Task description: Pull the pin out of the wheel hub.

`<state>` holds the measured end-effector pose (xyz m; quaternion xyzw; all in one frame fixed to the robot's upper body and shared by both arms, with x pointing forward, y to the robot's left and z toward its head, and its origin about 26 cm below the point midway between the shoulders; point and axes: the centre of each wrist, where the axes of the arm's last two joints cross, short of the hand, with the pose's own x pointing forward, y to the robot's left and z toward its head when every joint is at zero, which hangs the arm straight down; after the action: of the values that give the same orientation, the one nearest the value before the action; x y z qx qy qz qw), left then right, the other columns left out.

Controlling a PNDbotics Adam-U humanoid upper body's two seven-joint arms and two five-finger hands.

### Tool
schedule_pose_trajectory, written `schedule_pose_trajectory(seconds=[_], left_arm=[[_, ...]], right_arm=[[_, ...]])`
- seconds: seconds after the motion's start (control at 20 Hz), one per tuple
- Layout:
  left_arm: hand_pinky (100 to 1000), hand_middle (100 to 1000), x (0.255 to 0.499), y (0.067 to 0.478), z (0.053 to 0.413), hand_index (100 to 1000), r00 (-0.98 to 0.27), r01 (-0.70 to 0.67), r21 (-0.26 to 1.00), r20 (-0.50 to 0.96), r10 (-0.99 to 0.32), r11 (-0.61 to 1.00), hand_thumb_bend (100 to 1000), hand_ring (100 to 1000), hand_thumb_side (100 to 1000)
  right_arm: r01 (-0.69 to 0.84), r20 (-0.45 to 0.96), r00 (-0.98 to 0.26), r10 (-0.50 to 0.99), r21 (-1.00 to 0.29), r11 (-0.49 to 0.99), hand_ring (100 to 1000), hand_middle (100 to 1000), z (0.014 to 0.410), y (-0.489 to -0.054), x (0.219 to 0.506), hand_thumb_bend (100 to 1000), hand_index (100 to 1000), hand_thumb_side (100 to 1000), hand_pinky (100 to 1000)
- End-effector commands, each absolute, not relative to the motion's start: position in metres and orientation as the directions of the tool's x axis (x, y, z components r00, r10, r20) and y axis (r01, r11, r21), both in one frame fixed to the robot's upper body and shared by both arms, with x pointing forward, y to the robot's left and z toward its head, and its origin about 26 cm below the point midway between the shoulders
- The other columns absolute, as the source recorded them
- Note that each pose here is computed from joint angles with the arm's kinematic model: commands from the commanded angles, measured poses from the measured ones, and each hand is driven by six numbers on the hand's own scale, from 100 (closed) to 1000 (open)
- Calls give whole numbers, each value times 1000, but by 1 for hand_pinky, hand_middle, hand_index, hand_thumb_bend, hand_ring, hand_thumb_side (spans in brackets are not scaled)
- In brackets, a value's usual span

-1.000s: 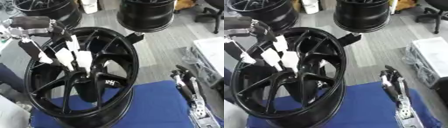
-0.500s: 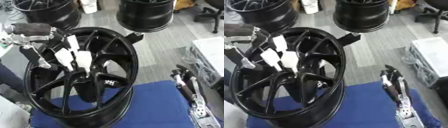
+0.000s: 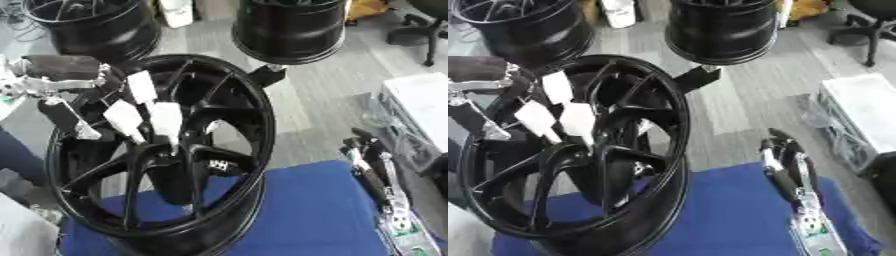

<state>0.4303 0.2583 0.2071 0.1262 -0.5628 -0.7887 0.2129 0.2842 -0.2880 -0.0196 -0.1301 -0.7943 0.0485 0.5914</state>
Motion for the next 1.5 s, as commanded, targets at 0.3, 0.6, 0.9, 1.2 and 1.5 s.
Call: schedule_pose_trajectory(seconds=[0.3, 0.6, 0.9, 1.2, 1.5], left_arm=[[207, 338, 438, 273, 222, 503, -979, 105, 834, -8, -202, -542, 181, 165, 186], [189, 279, 439, 279, 249, 469, -981, 75, 895, -13, -193, -441, 188, 138, 183], [190, 276, 423, 294, 317, 466, -979, -21, 964, -73, -189, -264, 208, 133, 176], [207, 288, 367, 368, 360, 499, -938, -8, 984, -69, -340, -180, 230, 144, 166], [237, 313, 332, 445, 312, 520, -801, 232, 948, 58, -596, -219, 230, 172, 160]], right_arm=[[148, 919, -282, 274, -240, 959, 640, 631, -15, -291, 287, 100, 829, 567, 713], [149, 921, -280, 272, -238, 960, 641, 631, -15, -291, 287, 100, 830, 571, 713], [157, 924, -268, 274, -239, 958, 640, 631, -18, -293, 285, 100, 830, 575, 713], [186, 926, -244, 289, -248, 951, 640, 630, -22, -301, 280, 100, 830, 576, 713], [195, 927, -233, 295, -253, 948, 640, 630, -25, -302, 277, 100, 830, 577, 714]])
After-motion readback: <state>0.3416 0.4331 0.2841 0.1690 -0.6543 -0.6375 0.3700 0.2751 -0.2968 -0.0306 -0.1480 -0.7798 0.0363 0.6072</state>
